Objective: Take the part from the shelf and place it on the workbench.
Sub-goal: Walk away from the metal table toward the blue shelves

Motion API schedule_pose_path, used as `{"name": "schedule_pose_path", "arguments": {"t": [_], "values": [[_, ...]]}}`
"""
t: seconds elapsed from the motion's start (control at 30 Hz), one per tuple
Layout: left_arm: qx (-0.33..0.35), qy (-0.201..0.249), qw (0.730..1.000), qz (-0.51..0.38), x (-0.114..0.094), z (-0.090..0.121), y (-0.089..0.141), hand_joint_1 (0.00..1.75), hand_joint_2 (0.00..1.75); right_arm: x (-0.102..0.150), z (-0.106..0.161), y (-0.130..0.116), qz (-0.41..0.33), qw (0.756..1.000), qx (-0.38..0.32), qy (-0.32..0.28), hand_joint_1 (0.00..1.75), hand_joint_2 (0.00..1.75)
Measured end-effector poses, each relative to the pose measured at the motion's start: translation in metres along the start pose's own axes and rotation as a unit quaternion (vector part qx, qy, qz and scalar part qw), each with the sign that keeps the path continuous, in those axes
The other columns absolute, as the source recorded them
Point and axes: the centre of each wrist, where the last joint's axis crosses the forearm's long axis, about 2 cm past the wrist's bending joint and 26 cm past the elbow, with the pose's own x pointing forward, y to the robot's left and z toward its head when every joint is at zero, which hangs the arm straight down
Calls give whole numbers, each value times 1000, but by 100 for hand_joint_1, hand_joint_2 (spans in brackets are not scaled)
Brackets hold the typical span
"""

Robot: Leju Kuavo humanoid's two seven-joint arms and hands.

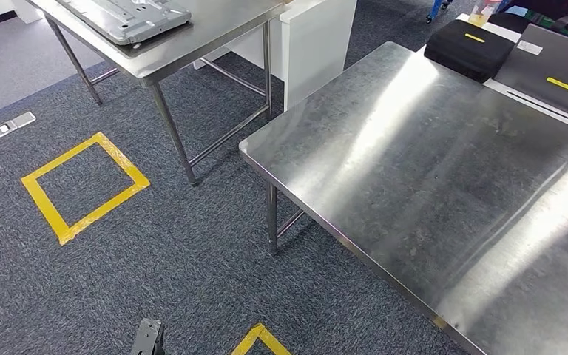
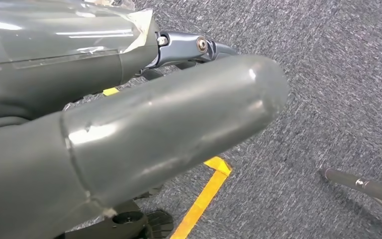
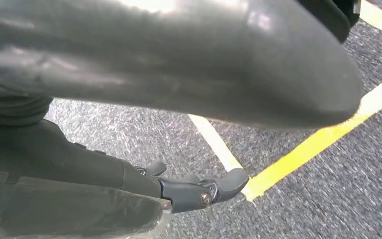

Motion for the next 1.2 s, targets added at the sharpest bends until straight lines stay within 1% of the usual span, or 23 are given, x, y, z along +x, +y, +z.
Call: {"name": "schedule_pose_path", "arguments": {"t": [0.27,0.57,0.73,1.0,1.2], "values": [[-8,4,1000,-2,-2,2,-3,0,0,-2,1,2,12,1000,4,14,0,0],[-32,10,999,-21,-1,2,-6,0,0,0,1,5,57,998,20,17,0,0],[-33,12,999,-24,-1,2,-8,0,0,1,1,8,78,996,29,14,0,0],[-29,12,999,-25,2,1,-9,0,0,9,0,11,92,995,31,16,0,0],[-30,11,999,-24,3,0,-11,0,0,5,1,13,98,994,33,24,0,0]]}}
